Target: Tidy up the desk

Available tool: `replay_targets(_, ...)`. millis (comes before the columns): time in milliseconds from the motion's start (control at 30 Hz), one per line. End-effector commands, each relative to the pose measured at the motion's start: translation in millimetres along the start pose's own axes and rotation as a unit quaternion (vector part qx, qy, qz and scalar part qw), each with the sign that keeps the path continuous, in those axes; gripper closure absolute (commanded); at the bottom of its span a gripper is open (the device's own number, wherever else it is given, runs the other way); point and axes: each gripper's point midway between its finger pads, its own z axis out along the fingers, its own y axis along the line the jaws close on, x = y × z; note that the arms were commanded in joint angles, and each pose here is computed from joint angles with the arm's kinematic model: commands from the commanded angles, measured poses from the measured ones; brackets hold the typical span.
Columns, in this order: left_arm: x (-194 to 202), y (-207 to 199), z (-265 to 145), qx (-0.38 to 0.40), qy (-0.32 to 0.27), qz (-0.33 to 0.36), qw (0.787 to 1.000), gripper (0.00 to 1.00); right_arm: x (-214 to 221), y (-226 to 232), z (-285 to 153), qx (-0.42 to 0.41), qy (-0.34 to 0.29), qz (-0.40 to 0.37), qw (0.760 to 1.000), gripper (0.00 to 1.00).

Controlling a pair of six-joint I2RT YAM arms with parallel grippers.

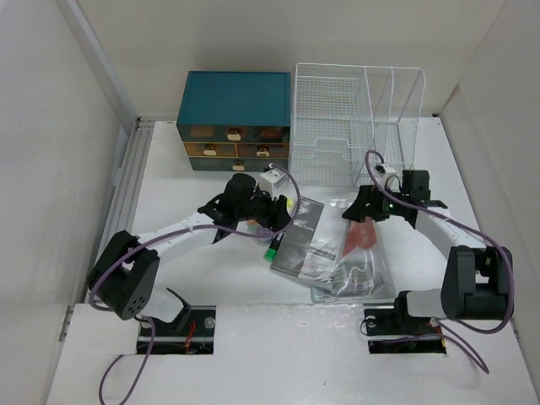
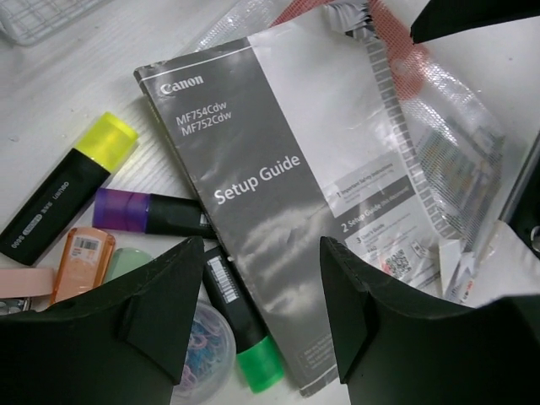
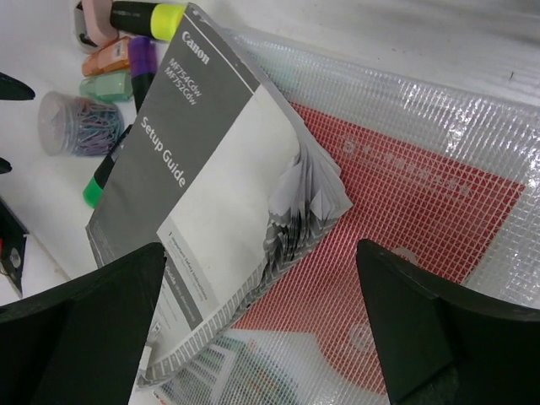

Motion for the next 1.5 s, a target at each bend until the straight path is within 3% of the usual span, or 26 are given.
replay_targets(0, -21, 4, 8, -0.008, -0.023, 0.032, 0.999, 0.46, -7, -6, 5, 0.002, -0.015, 0.004, 1.000, 0.00)
replay_targets(367, -3, 9, 36, 0.017, 0.022, 0.024, 0.999, 0.49, 17, -21, 35, 0.003, 0.028, 0.044, 0.999, 0.02)
replay_targets(633, 14, 13, 49, 0.021, 0.055, 0.021, 0.998, 0.52, 27, 6, 57, -0.044, 0.063, 0.022, 0.997, 0.04)
replay_targets(967, 35, 20, 61, 0.008, 0.092, 0.025, 0.995, 0.57, 22, 18, 59, -0.068, 0.060, 0.013, 0.996, 0.06)
replay_targets(1100, 40, 19, 66, 0.011, 0.103, 0.029, 0.994, 0.62, 22, 20, 59, -0.073, 0.060, 0.013, 0.995, 0.23)
replay_targets(1233, 45, 13, 71, 0.014, 0.116, 0.038, 0.992, 0.65, 21, 27, 56, -0.089, 0.059, 0.011, 0.994, 0.50)
replay_targets(1267, 46, 10, 72, 0.018, 0.118, 0.040, 0.992, 0.66, 17, 27, 57, -0.090, 0.055, 0.008, 0.994, 0.63)
replay_targets(1367, 49, 7, 75, 0.021, 0.124, 0.045, 0.991, 0.66, 9, 35, 50, -0.098, 0.042, -0.005, 0.994, 0.82)
replay_targets(1400, 49, 7, 75, 0.021, 0.124, 0.045, 0.991, 0.66, 4, 39, 47, -0.099, 0.034, -0.013, 0.994, 0.93)
replay_targets(1467, 49, 7, 75, 0.021, 0.124, 0.045, 0.991, 0.63, -1, 43, 43, -0.101, 0.025, -0.022, 0.994, 1.00)
